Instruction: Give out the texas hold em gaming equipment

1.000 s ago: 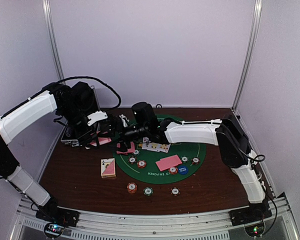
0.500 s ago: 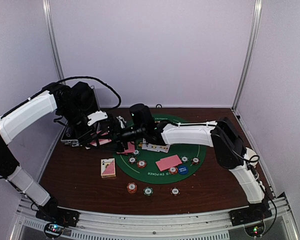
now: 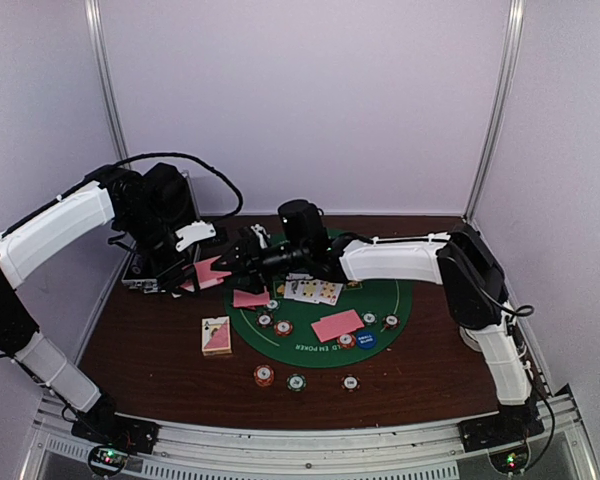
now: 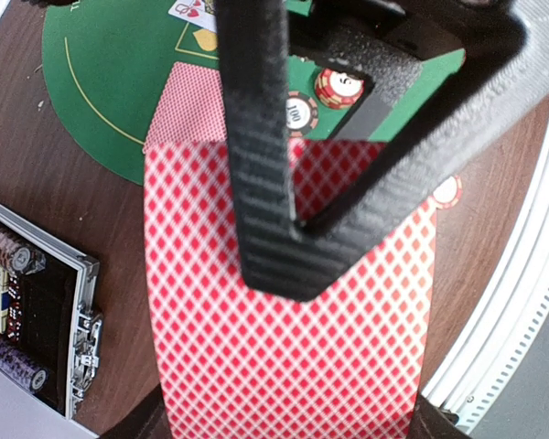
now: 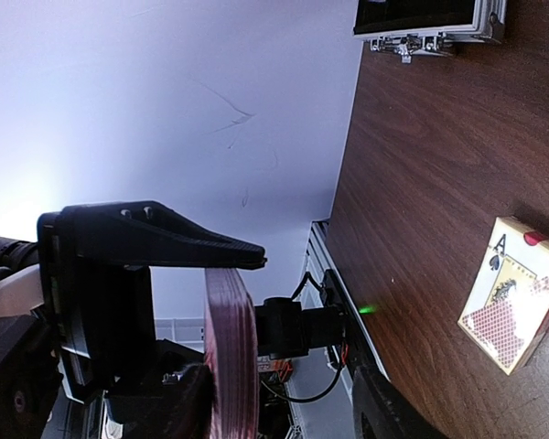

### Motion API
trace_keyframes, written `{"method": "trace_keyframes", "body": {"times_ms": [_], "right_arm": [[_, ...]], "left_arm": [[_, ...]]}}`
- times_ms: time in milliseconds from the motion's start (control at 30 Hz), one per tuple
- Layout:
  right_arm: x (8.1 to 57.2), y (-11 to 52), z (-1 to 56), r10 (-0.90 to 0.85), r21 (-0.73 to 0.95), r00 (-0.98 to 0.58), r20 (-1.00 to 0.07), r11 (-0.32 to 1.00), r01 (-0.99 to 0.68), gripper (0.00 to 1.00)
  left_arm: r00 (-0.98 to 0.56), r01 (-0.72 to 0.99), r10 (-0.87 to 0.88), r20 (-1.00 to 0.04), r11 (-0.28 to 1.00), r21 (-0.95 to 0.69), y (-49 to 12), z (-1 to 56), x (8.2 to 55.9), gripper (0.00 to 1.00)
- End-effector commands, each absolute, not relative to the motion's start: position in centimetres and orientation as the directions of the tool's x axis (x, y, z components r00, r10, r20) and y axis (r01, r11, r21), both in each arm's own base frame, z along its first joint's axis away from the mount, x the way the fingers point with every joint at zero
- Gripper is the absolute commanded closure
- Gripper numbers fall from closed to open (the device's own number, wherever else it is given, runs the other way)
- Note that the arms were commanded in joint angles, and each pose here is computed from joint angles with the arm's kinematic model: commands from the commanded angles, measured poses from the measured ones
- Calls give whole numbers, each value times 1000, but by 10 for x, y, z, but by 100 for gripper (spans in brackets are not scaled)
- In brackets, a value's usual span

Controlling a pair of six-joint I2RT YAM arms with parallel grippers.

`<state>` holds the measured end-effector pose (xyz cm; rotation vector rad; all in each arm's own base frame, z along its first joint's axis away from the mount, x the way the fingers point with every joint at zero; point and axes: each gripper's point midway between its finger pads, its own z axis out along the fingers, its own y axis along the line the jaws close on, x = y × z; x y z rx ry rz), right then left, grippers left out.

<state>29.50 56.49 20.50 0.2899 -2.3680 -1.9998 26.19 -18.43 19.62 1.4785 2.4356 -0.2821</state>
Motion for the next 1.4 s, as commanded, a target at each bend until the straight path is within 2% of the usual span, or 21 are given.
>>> {"method": "trace_keyframes", "body": {"times_ms": [0,167,567,900,967,1033,1367], "right_arm": [[296,553,245,-142,985,-980,-138,87,-152,49],[295,549,266,-129,988,-981,-144,37,-150,55],[291,550,270,-142,995,-985,-101,-8,-101,74],[285,552,265,-180,996,-980,-85,-2,-86,78],[285,552,267,-184,996,-979,-88,-5,-88,86],[286,551,269,-184,996,-979,-91,-5,-92,100],[324,504,284,-91,993,-989,-116,8,-117,100]], "left_arm": [[-416,893,829,-373,449,1,-188,206,267,100],[-419,893,832,-363,450,1,-187,203,267,100],[-421,891,836,-353,453,10,-184,201,268,100],[-421,891,834,-356,454,11,-185,201,269,100],[-422,891,834,-356,455,10,-185,201,269,100],[-421,891,834,-358,454,10,-185,202,269,100],[-420,890,835,-356,455,16,-185,202,270,100]]}}
